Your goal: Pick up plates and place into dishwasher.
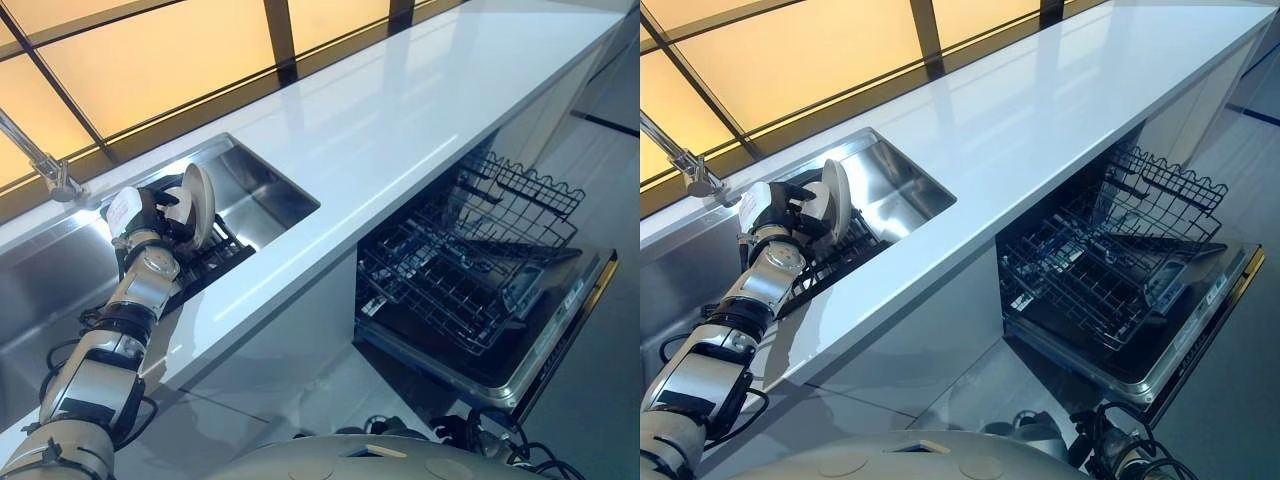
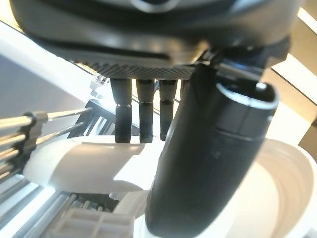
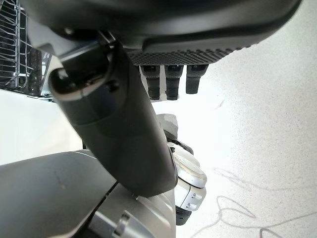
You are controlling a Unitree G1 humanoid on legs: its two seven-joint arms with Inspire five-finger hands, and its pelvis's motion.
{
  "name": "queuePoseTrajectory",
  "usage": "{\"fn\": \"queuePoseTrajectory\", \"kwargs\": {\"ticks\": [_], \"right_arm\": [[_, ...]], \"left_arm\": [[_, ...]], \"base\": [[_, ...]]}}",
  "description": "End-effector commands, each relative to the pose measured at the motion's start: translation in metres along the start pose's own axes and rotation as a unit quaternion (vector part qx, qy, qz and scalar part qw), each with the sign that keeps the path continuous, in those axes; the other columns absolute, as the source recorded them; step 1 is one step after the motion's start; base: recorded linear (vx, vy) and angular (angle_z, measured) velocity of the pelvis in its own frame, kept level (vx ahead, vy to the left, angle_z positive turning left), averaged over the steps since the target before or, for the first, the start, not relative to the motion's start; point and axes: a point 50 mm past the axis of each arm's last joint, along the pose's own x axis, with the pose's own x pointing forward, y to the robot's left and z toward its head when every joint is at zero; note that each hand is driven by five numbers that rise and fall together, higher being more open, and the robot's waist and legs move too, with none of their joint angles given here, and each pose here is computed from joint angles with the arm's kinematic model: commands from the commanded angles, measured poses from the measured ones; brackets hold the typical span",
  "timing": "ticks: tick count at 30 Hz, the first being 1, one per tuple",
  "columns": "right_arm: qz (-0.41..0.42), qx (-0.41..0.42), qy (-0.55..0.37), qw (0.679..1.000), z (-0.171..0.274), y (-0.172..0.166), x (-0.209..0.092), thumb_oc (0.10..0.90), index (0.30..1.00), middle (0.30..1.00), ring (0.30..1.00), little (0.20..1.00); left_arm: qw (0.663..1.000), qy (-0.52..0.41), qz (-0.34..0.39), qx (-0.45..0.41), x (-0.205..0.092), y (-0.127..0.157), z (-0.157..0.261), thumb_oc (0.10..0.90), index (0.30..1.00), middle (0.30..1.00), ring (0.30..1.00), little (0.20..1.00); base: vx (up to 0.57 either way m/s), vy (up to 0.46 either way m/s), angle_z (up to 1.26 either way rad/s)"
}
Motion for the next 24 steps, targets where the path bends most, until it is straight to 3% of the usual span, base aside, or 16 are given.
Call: {"fn": "queuePoseTrajectory", "kwargs": {"ticks": [1, 11, 24], "right_arm": [[0.04, -0.001, -0.042, 0.998, 0.02, 0.022, 0.001, 0.8, 0.9, 0.9, 0.9, 0.9], [0.042, 0.005, -0.05, 0.998, 0.02, 0.02, 0.001, 0.8, 0.9, 0.9, 0.9, 0.9], [0.03, 0.014, -0.06, 0.998, 0.021, 0.006, 0.0, 0.8, 0.9, 0.9, 0.9, 0.9]], "left_arm": [[0.997, -0.029, 0.066, 0.033, 0.023, 0.045, 0.023, 0.1, 0.3, 0.3, 0.3, 0.2], [0.99, -0.036, 0.122, 0.059, 0.028, 0.075, 0.02, 0.1, 0.3, 0.3, 0.3, 0.2], [0.967, -0.073, 0.237, 0.064, 0.033, 0.148, 0.017, 0.1, 0.3, 0.3, 0.3, 0.2]], "base": [[-0.03, -0.016, 0.0], [-0.01, -0.006, 0.0], [-0.01, -0.004, -0.02]]}}
